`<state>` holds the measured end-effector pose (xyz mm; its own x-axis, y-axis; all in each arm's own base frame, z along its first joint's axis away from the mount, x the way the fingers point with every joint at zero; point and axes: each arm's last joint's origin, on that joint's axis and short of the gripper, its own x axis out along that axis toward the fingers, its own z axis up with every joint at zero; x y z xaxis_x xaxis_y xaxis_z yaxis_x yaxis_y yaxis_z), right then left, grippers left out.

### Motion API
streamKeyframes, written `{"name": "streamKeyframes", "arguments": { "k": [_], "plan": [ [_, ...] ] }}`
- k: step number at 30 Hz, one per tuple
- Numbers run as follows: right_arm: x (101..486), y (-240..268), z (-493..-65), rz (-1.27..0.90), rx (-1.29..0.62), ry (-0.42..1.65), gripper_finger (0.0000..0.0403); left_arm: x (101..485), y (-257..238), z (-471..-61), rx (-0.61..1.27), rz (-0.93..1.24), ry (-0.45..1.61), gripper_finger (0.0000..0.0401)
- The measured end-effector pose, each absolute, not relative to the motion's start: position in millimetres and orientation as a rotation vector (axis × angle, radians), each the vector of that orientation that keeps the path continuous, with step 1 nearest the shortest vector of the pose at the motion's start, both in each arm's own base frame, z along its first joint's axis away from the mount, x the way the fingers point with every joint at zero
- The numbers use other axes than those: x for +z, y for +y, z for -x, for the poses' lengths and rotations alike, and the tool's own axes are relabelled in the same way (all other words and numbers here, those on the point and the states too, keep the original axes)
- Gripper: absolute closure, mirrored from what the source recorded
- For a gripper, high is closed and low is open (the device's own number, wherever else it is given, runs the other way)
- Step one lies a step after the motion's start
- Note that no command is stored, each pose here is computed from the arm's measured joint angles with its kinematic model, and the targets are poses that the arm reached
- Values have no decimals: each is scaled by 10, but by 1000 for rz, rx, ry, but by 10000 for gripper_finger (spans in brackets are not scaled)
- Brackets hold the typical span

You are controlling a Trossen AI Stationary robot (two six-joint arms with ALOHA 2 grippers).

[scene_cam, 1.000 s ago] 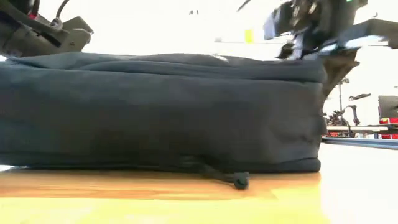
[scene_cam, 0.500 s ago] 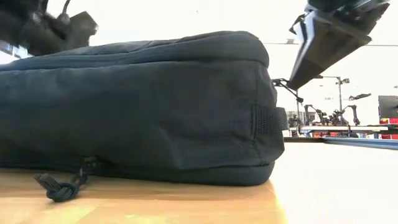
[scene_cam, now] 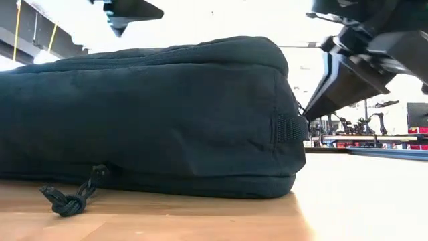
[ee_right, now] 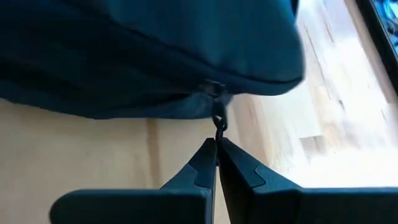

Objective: Unpack backpack
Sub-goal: Open the black backpack on the table

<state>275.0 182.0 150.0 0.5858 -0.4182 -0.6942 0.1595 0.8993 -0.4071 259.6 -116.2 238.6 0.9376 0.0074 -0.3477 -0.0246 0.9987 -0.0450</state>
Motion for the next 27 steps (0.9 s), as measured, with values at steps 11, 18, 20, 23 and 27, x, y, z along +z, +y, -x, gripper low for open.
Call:
{"name": "streamKeyframes", "arguments": {
  "k": [11, 18, 20, 23, 27],
  "plan": [
    [1490, 1859, -2722, 349, -331, 866, 403, 2346, -852, -3775, -266, -214, 703, 254],
    [1492, 1898, -2699, 337, -324, 859, 403, 2387, -486, -4211, -443, -202, 918, 224],
    [1492, 1912, -2689, 329, -324, 856, 403, 2300, -409, -4308, -520, -142, 932, 213],
    [1493, 1939, -2672, 318, -320, 851, 403, 2123, -318, -4414, -559, -123, 959, 199],
    [1494, 1965, -2656, 312, -314, 846, 403, 2013, -275, -4520, -559, -144, 955, 190]
  ]
}}
